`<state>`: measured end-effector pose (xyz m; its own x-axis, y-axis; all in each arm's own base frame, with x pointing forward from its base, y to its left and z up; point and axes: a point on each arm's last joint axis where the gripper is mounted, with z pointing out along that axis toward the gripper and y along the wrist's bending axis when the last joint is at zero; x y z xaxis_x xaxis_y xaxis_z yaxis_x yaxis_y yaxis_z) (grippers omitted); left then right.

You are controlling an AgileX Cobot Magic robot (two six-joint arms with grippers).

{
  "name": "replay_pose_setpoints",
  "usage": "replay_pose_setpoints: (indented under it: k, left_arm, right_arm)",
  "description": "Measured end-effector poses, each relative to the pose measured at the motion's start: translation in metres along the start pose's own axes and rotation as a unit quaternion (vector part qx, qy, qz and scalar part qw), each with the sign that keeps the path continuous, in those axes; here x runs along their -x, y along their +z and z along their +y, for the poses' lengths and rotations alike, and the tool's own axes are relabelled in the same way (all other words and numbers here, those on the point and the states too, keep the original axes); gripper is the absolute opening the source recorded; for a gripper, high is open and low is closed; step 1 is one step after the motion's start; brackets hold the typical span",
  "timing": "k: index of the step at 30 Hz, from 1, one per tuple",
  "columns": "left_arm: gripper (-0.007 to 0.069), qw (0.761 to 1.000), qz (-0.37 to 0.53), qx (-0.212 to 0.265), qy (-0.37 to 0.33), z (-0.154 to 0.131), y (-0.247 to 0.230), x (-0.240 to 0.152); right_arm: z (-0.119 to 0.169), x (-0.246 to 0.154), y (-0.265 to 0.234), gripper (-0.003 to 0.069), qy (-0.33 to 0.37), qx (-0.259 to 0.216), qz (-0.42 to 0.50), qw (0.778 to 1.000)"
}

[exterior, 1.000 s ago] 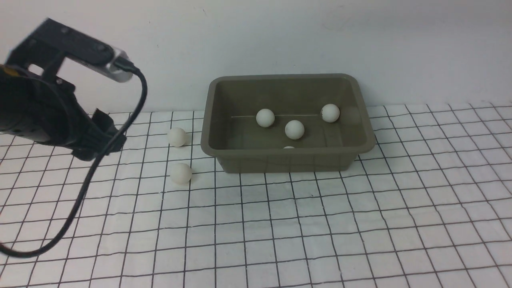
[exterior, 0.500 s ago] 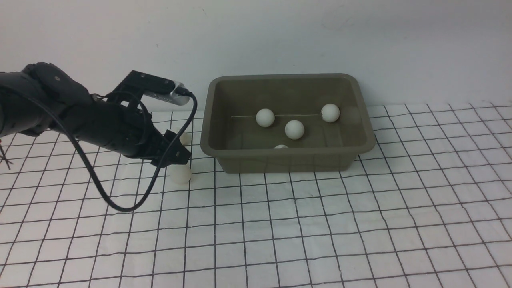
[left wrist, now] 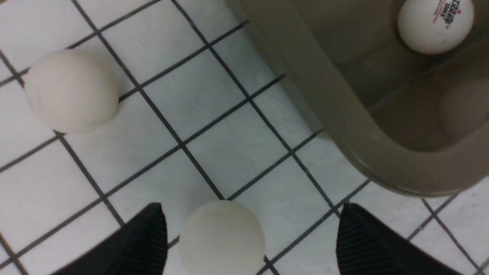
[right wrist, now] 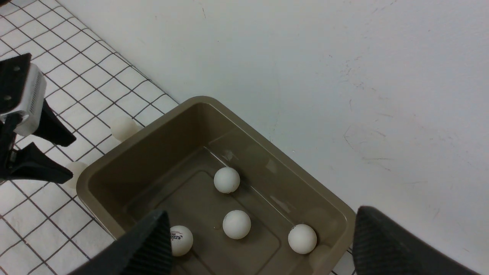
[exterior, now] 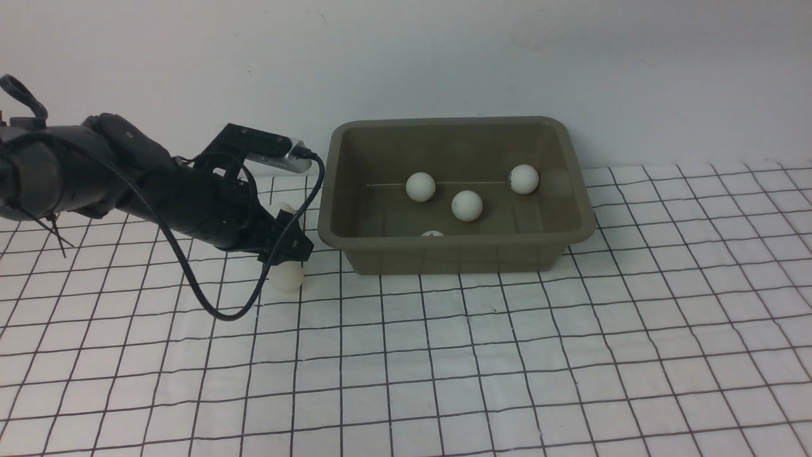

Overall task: Put the table tennis balls into the box on the white checkered tablecloth.
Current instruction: 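Reach for and grasp a ping pong ball on the table beside the basket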

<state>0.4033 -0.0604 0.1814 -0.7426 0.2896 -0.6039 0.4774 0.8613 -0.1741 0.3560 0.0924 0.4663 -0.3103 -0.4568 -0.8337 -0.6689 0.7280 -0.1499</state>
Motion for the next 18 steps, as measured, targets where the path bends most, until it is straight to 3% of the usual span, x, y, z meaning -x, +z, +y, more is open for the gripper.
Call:
replay_pose_setpoints:
  k: [16, 18]
  left_arm:
    - [0.0527, 0.999, 0.023, 0.001, -0.031, 0.013, 0.041, -0.021]
    - [0.0477, 0.999, 0.021, 0.0, -0.036, 0.013, 0.042, -0.021]
  right_arm:
    - [0.001, 0.001, 0.0, 0.0579, 0.006, 0.008, -0.007, 1.0]
    - [0.002, 0.001, 0.0, 0.0579, 0.007, 0.009, -0.008, 1.0]
